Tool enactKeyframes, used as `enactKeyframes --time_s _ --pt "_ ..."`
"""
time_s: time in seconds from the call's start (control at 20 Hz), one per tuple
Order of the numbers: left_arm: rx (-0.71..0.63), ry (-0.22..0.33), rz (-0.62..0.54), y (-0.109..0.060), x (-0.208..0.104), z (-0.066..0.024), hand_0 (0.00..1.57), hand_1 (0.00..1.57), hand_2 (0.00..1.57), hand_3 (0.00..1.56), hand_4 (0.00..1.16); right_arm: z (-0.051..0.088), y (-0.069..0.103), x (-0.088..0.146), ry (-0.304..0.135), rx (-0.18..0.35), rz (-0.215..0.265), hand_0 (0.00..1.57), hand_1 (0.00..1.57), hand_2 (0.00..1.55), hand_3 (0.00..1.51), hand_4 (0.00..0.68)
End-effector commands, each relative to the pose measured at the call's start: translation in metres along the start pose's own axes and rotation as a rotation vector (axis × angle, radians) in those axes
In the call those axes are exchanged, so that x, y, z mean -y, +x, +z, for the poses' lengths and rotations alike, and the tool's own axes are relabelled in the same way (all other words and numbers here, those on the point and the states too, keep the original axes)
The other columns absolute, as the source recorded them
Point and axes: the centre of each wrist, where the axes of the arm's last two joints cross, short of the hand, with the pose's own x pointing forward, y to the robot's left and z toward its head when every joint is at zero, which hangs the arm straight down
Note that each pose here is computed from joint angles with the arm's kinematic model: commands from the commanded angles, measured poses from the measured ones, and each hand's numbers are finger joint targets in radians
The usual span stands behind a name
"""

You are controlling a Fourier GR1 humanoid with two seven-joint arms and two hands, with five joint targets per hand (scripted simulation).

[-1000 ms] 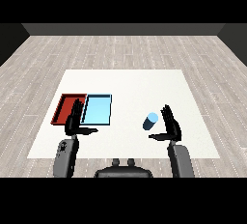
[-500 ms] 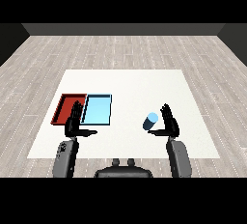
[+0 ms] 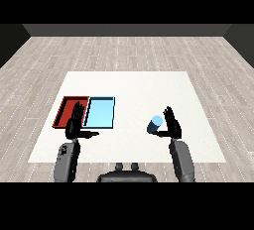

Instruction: Pick the blue can and put it in the blue box

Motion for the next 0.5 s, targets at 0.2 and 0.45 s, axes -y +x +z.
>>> enactKeyframes --time_s 0.2,0.45 --pt "-0.014 -0.01 0.027 0.006 0.013 0.0028 0.0 0.0 0.0 0.0 0.0 -0.017 -0.022 -0.025 0.017 -0.049 -0.044 0.0 0.0 0.0 0.0 0.0" --pt "0.006 -0.002 0.001 -0.005 0.011 0.0134 0.0 0.0 0.0 0.0 0.0 -0.044 -0.032 -0.033 -0.023 -0.077 -0.062 0.0 0.0 0.0 0.0 0.0"
